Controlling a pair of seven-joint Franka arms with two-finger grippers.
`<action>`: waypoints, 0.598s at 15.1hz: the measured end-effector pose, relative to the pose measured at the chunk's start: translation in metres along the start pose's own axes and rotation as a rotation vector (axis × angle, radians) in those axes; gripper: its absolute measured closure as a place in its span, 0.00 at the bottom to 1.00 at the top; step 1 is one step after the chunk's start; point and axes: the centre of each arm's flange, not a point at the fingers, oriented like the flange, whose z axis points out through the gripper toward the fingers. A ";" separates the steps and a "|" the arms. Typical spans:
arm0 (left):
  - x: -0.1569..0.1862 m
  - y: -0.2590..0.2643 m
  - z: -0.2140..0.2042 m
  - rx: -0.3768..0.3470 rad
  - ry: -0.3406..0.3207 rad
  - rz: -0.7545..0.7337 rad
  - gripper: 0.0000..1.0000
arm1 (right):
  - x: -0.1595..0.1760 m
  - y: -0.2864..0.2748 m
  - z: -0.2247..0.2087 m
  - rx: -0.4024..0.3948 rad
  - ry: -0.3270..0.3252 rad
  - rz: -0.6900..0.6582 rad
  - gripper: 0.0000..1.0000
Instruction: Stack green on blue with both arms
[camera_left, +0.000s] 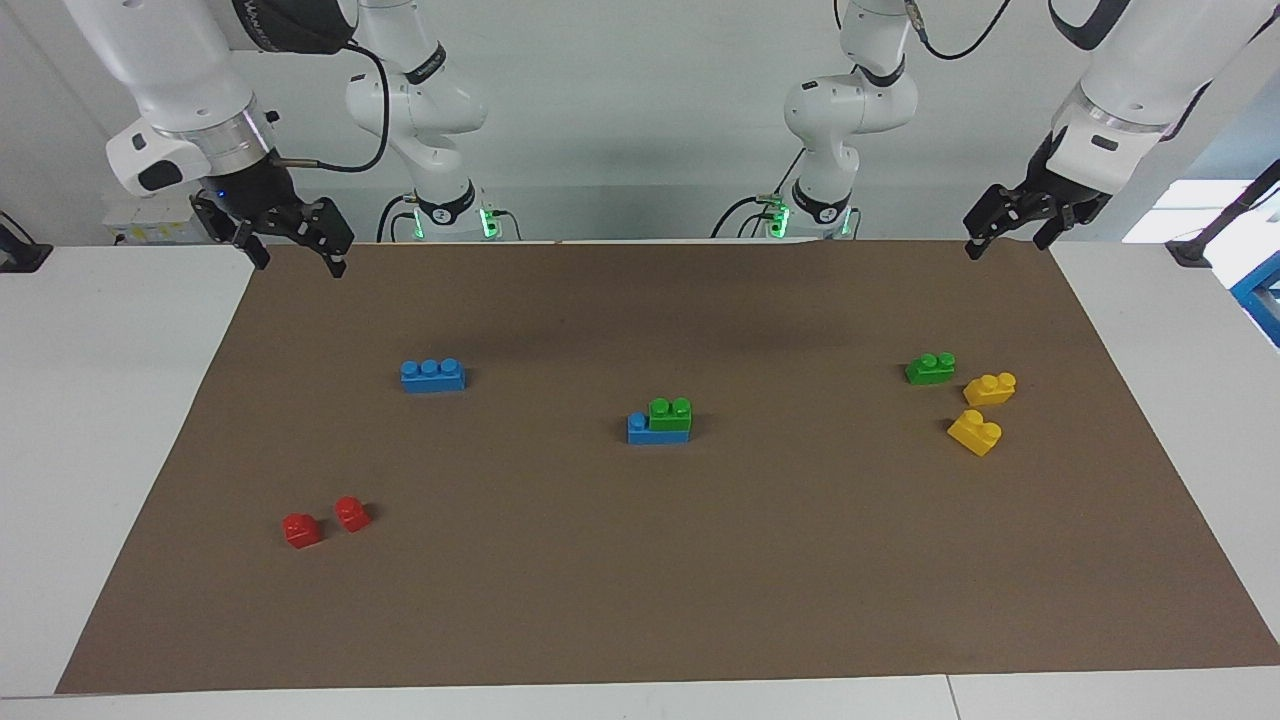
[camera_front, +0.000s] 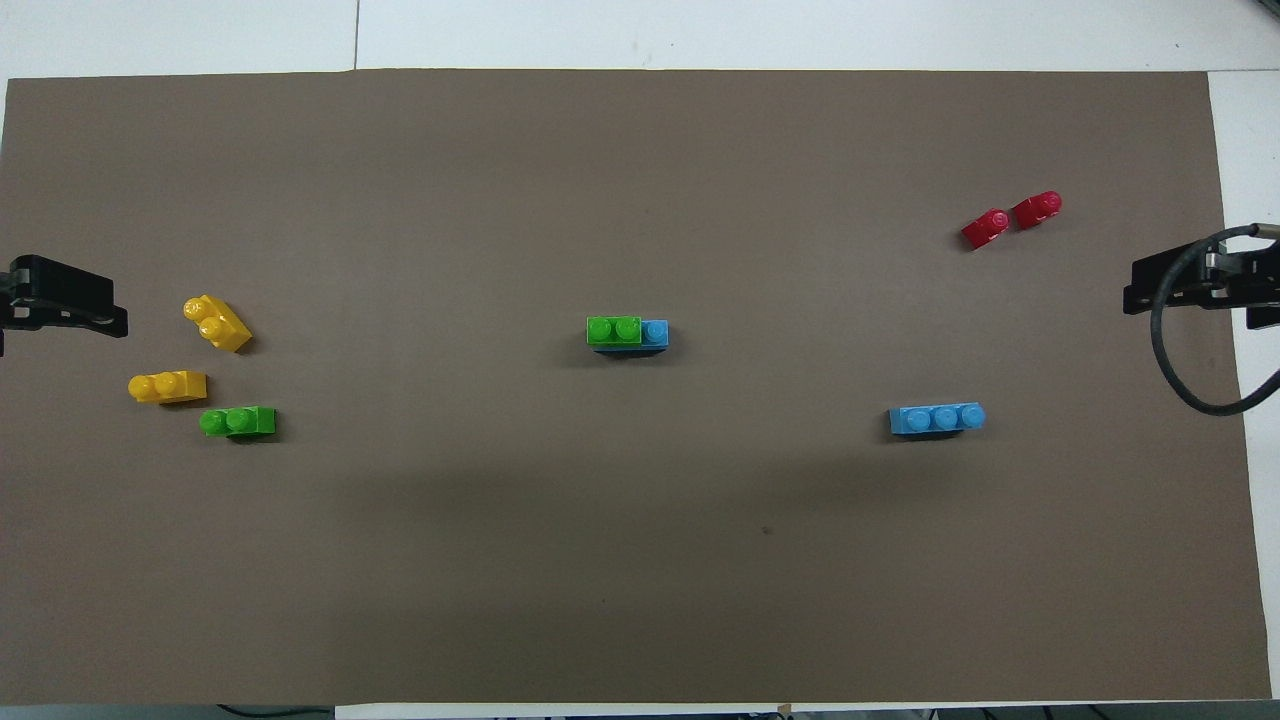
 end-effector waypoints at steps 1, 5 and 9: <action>0.000 0.000 0.000 0.000 0.000 0.000 0.00 | 0.000 0.000 0.000 0.000 0.000 -0.018 0.00; 0.000 0.001 0.000 -0.009 -0.001 0.002 0.00 | 0.000 0.000 0.000 0.000 0.000 -0.053 0.00; 0.000 0.002 0.000 -0.012 -0.001 0.003 0.00 | 0.000 0.000 0.000 0.000 -0.001 -0.054 0.00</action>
